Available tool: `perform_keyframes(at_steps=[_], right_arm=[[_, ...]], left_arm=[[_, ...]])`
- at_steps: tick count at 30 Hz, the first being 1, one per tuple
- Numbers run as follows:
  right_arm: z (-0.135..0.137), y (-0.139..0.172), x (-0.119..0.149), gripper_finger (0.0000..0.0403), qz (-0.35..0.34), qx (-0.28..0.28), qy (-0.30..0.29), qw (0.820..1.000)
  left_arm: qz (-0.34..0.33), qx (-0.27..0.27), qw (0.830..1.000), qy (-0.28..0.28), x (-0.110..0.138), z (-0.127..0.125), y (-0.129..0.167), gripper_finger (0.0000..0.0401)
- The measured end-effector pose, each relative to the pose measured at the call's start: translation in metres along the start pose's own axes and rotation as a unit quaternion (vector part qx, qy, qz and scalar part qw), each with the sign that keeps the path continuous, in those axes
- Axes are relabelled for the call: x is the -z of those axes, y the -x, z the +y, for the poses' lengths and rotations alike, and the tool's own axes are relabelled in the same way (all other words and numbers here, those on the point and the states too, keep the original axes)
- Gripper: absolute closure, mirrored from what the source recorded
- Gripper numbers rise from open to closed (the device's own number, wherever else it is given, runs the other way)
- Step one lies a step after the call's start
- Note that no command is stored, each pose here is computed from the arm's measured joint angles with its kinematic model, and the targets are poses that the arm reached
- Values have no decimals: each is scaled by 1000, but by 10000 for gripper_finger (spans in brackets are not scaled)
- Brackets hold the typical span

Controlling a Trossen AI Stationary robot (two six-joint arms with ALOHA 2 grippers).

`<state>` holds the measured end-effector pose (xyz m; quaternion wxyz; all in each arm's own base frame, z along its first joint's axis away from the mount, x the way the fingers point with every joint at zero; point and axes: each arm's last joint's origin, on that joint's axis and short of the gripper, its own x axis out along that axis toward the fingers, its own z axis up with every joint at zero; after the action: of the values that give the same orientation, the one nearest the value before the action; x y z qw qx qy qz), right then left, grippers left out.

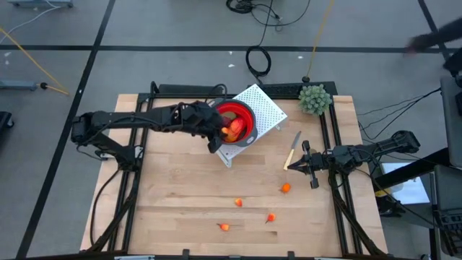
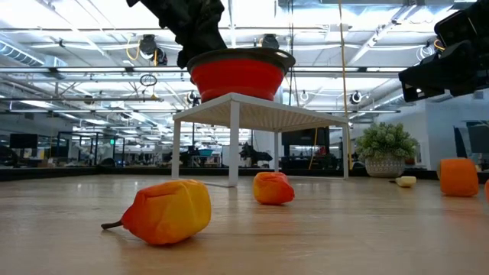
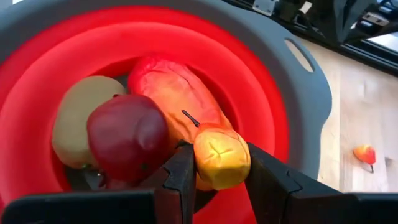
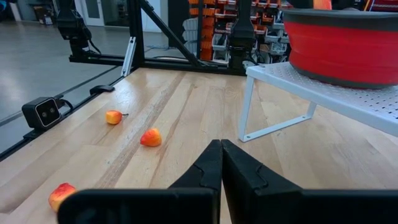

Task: Pick & Place Fruit
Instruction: Put the peach into the red strainer bowl on the shelf

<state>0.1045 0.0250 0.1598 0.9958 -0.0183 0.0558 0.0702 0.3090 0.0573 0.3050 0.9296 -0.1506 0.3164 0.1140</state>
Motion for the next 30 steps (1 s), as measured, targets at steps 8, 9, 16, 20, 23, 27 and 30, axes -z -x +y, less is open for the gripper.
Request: perform_keyframes(at_steps=[8, 9, 16, 20, 23, 27, 30], right_arm=[[0, 0, 0, 403, 0, 0, 0, 1000], [0, 0, 0, 403, 0, 0, 0, 1000], [0, 0, 0, 403, 0, 0, 0, 1000], [0, 0, 0, 403, -2, 0, 0, 1000], [0, 0, -2, 403, -12, 1, -1, 1000], [0, 0, -6, 403, -33, 1, -5, 999], [0, 1, -10, 403, -50, 1, -7, 999]], left_arm=[[-1, -2, 1000, 11, -1, 2, 0, 287], [-1, -2, 1000, 13, -1, 2, 0, 284], [-2, -2, 1000, 14, -1, 2, 0, 215], [-12, 1, 1000, 14, -3, 1, 2, 179], [-36, 7, 999, 14, -7, 0, 10, 161], [-73, 21, 996, 43, -14, -4, 27, 151], [-90, 37, 994, 58, -15, -11, 41, 154]])
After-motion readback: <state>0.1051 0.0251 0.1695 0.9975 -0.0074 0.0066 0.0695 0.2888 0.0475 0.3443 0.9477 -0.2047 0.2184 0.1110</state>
